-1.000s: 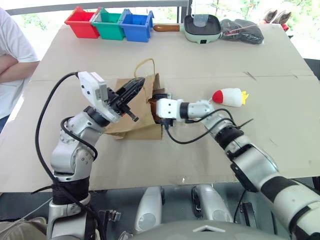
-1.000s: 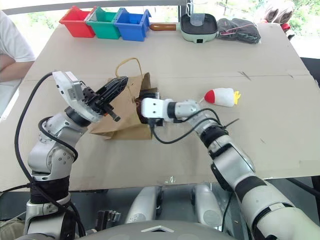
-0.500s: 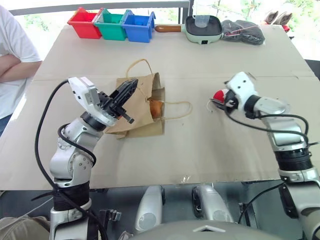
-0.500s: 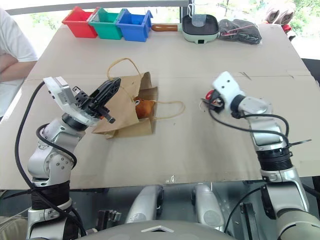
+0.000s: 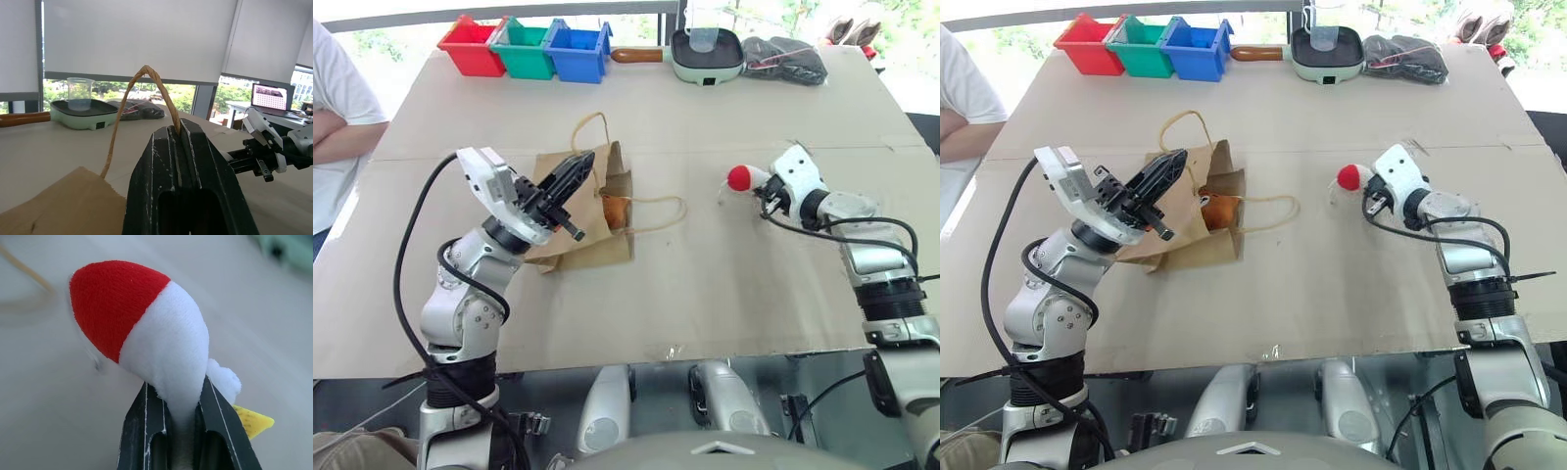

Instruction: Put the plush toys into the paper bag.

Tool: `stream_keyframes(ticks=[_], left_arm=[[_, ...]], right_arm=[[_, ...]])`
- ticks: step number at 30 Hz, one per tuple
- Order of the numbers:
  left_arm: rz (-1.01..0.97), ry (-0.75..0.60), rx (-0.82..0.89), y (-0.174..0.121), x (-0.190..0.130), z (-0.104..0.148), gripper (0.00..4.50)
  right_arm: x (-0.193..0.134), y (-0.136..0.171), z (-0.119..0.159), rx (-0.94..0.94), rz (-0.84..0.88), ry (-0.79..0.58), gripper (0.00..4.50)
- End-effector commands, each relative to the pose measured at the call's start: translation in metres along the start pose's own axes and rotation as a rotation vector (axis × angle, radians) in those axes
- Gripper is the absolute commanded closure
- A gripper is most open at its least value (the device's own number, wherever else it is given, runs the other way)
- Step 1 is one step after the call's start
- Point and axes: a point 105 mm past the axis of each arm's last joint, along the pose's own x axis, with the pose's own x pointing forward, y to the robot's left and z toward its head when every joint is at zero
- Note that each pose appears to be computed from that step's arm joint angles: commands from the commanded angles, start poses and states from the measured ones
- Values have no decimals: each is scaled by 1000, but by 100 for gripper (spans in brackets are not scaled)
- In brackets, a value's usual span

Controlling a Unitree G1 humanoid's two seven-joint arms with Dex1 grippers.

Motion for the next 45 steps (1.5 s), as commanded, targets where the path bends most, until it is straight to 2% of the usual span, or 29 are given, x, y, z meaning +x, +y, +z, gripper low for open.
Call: stream_keyframes(ticks=[1, 4, 7, 11, 14, 17, 19, 24, 28, 32, 35, 38, 40, 42, 45], left_arm=[[-70, -53, 18, -13, 6, 17, 450], [-82, -55, 13, -15, 9, 17, 450], [-93, -59, 15, -16, 13, 17, 450], [-101, -53, 17, -18, 17, 13, 450], [-94, -48, 28, -18, 17, 10, 450], [-42, -45, 78, -9, 15, 11, 450], [-20, -37, 104, -4, 13, 11, 450], [14, -50, 149, 3, 16, 14, 450], [0, -63, 152, 1, 28, 15, 450], [-48, -101, 132, -6, 48, 15, 450], [-113, -181, 97, -20, 73, 27, 450], [-133, -226, 93, -22, 81, 40, 450], [-121, -225, 87, -17, 71, 44, 450], [-83, -187, 84, -9, 55, 37, 450], [-30, -123, 89, -3, 31, 25, 450]], right_arm=[[12, 22, 41, -138, 77, -125, 448], [33, 39, 49, -171, 111, -117, 448], [71, 58, 60, -205, 118, -89, 448], [112, 80, 79, -141, 140, -102, 448], [122, 99, 88, -95, 234, -147, 448], [111, 135, 95, -188, 450, -239, 448], [104, 139, 95, -193, 484, -263, 448], [87, 134, 83, -219, 444, -255, 448], [69, 125, 84, -180, 366, -267, 448], [55, 98, 75, -172, 225, -218, 448], [31, 61, 70, -205, 96, -168, 448], [14, 42, 73, -240, 37, -147, 448], [-3, 25, 74, -267, -18, -117, 448], [-15, 16, 76, -298, -48, -100, 448], [-22, 18, 84, -379, -39, -124, 448]])
